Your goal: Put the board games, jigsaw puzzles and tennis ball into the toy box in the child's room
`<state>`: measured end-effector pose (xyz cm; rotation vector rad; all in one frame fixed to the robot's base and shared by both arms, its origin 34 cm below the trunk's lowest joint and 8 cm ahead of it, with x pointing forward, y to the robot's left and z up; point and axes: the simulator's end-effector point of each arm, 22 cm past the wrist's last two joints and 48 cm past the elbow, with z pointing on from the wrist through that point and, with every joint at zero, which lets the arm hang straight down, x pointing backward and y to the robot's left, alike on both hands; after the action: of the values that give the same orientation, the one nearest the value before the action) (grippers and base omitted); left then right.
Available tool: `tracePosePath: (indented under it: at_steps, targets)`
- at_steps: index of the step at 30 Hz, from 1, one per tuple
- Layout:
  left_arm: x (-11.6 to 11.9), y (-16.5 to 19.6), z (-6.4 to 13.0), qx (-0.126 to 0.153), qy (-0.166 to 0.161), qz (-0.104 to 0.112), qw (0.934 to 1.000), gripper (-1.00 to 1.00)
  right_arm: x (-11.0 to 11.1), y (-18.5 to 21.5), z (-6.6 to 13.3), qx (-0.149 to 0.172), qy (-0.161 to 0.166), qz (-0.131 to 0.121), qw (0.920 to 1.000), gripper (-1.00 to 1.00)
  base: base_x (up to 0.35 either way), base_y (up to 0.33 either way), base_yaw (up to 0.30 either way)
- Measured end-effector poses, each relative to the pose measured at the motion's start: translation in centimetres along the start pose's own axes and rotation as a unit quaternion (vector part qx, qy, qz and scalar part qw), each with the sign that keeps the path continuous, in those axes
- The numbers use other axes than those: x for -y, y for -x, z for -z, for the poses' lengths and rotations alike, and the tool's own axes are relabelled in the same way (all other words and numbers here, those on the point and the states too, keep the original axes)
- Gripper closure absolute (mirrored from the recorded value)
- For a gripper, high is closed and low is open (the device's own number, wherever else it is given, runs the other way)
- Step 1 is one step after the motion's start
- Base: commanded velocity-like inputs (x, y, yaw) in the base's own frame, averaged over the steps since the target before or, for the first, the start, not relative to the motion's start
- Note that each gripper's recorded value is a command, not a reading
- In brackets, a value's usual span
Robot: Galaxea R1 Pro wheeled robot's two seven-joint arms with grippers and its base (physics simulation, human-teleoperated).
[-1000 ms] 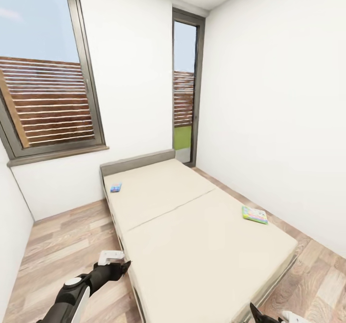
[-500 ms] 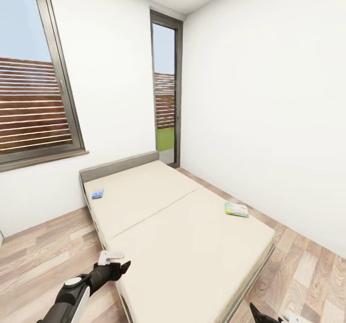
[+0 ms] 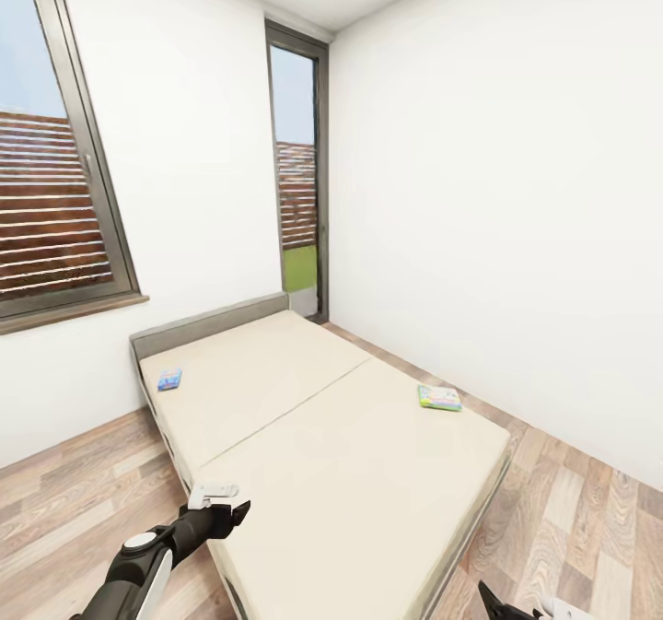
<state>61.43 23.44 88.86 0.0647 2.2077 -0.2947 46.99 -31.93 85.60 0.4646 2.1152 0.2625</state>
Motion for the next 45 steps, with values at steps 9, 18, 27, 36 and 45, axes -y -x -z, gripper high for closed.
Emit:
tracePosePath:
  at_steps: [9, 18, 27, 36, 45]
  targets:
    - [-0.01, -0.01, 0.01, 0.000, 0.000, 0.000, 1.0000, -1.00, -0.05, -0.03, 0.00, 0.000, 0.000, -0.001, 1.0000, -1.00, 0.000, 0.105, -0.015]
    - [0.06, 0.14, 0.06, 0.001, 0.000, 0.000, 1.0000, -1.00, -0.09, 0.07, 0.03, 0.001, 0.001, -0.001, 1.0000, -1.00, 0.000, 0.123, -0.183]
    - [0.07, 0.38, 0.18, 0.004, 0.000, -0.001, 1.0000, -1.00, -0.18, 0.25, 0.08, 0.004, 0.002, -0.001, 1.0000, -1.00, 0.000, 0.013, -0.249]
    - [0.10, 0.62, 0.31, 0.006, 0.000, -0.002, 1.0000, -1.00, -0.27, 0.42, 0.13, 0.006, 0.003, -0.001, 1.0000, -1.00, 0.000, 0.020, -0.256]
    - [0.16, 0.87, 0.43, 0.009, -0.001, -0.002, 1.0000, -1.00, -0.33, 0.58, 0.18, 0.009, 0.004, -0.001, 1.0000, -1.00, 0.000, 0.206, -0.257]
